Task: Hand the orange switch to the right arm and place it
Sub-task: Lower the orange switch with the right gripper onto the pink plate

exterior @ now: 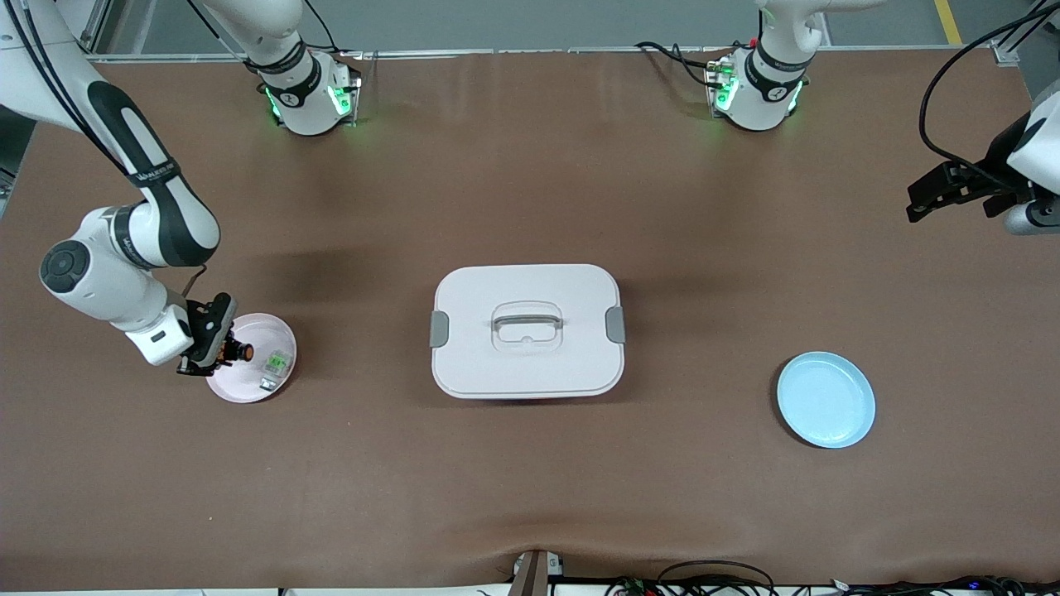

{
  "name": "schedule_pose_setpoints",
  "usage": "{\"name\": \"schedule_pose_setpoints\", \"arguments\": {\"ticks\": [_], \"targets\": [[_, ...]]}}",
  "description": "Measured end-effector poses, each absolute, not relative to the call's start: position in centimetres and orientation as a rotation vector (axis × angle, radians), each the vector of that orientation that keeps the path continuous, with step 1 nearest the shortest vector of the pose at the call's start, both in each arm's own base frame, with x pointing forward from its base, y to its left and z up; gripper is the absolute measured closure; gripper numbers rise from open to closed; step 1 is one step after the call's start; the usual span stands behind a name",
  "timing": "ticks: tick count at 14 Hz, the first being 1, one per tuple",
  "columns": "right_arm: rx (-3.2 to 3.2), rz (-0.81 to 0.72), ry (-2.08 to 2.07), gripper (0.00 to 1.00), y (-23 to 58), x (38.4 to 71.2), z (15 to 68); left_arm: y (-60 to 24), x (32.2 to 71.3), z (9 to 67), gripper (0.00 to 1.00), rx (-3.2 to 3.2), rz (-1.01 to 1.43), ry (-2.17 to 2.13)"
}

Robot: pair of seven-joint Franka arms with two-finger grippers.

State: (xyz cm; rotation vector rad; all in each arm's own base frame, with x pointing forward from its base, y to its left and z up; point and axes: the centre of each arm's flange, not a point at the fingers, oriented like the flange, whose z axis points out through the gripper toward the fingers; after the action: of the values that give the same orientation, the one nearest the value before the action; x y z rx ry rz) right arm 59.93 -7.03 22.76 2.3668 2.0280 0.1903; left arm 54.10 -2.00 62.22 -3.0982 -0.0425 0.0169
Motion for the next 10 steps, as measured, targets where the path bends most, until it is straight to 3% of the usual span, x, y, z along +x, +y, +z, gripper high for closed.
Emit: {"name": "schedule_pose_setpoints", "arguments": {"ticks": [10], "targets": [[2.363, 0.178, 2.038, 0.58, -8.9, 59.6, 19.9, -3.6, 54.1, 62.4, 0.00, -3.139, -0.001, 0.011]]}}
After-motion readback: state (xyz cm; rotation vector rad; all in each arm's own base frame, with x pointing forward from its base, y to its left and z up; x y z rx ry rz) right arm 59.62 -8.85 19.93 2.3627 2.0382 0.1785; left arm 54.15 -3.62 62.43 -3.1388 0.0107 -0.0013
